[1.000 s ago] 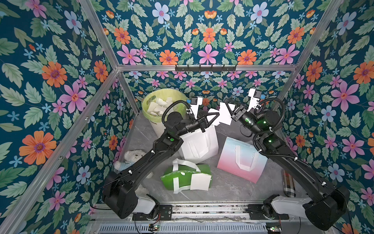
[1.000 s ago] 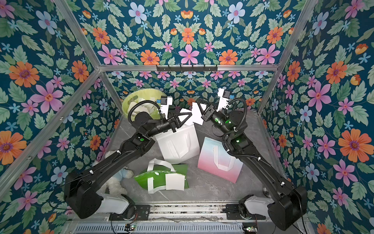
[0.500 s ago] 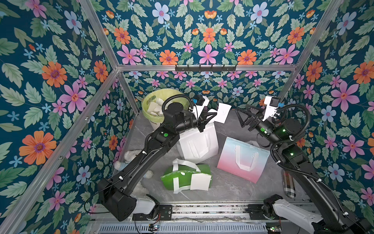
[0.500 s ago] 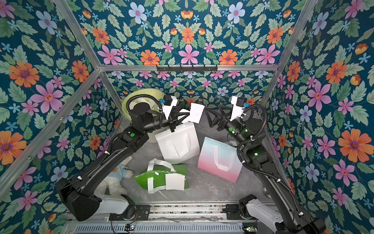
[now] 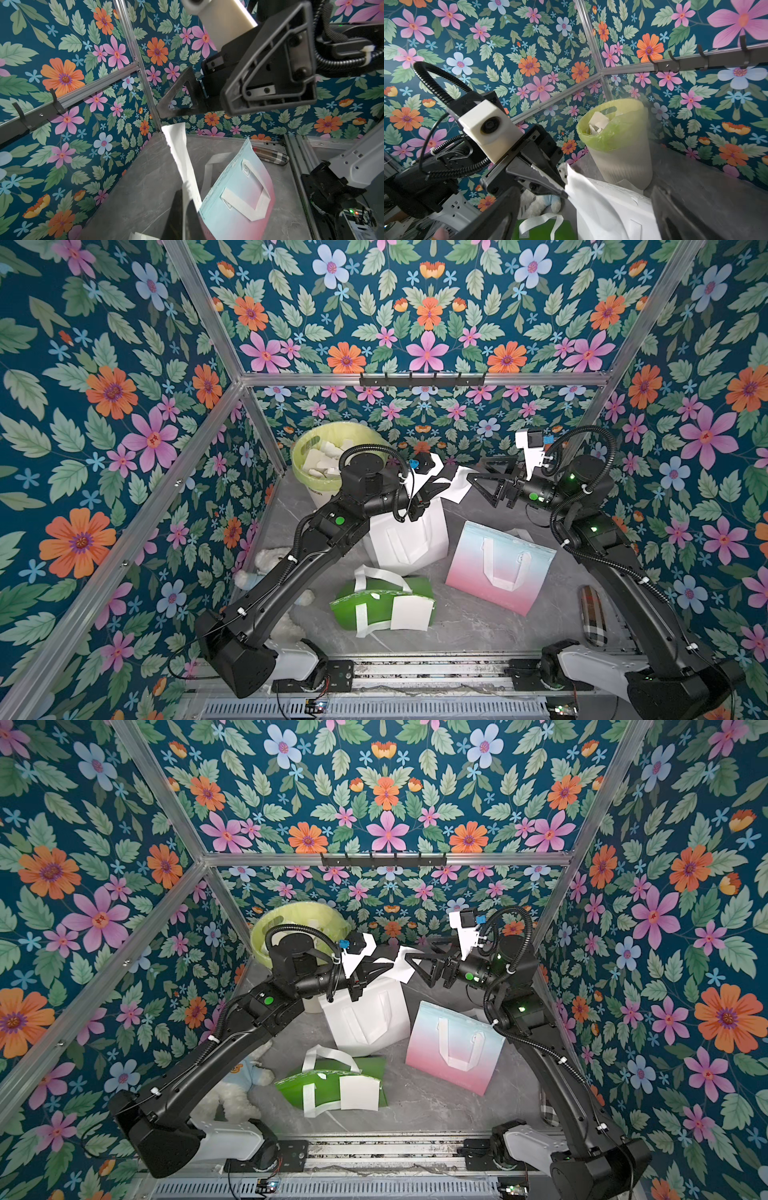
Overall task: Shred takeout receipts and throw away
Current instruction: Tear off the takeout receipt from the takeout bag.
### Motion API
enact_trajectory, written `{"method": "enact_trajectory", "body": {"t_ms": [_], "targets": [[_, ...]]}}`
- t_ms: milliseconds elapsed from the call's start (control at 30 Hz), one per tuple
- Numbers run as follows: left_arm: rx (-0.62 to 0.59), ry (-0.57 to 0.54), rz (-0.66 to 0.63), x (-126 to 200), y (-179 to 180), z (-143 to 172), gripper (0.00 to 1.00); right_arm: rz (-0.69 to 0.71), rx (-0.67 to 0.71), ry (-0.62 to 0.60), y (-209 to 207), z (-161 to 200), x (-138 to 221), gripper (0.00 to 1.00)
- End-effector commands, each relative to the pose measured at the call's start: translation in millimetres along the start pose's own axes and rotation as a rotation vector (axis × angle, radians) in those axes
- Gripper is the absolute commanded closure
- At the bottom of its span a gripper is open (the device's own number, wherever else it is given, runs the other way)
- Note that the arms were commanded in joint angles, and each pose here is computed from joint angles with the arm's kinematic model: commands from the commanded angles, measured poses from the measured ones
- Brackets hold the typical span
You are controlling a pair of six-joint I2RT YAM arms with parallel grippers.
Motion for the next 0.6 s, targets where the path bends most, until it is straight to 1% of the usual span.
{"method": "enact_trajectory", "body": {"t_ms": [0, 200, 267, 333, 433, 500, 567], "targets": [[-0.034, 0.005, 0.007, -1.1, -0.4, -0.9, 1.0, -0.082, 0.024, -0.001, 10.2, -3.1, -3.6, 0.01], [-0.043, 0.013, 0.014, -5.0, -1.6, -1.1, 1.0, -0.095, 0.0, 0.026, 7.3, 2.4, -14.5, 0.02], [-0.045, 0.014, 0.013, -5.8, -1.0, -1.5, 1.0, -0.099, 0.0, 0.03, 7.8, 4.4, -17.2, 0.08], [-0.045, 0.014, 0.018, -6.5, -1.8, -2.0, 1.0, -0.098, -0.004, 0.03, 7.4, 4.9, -19.2, 0.16], [-0.047, 0.014, 0.019, -6.9, -2.3, -2.8, 1.0, -0.089, -0.014, 0.025, 5.1, 4.6, -21.5, 0.35], [-0.047, 0.014, 0.017, -6.7, -2.4, -2.9, 1.0, -0.093, -0.021, 0.023, 4.9, 4.6, -23.1, 0.54], [-0.048, 0.014, 0.013, -6.8, -2.5, -3.1, 1.0, -0.094, -0.024, 0.022, 5.1, 5.2, -24.2, 0.71]]}}
Point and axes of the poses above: each gripper's point midway between its finger pads, its own x axis back along the fingers, its own y axis along the line the jaws close on, z = x × y, the point moved 4 cm from there along x, back along the fingers, and after that the axes turned 4 degrees about x, right-handed, at the moved point
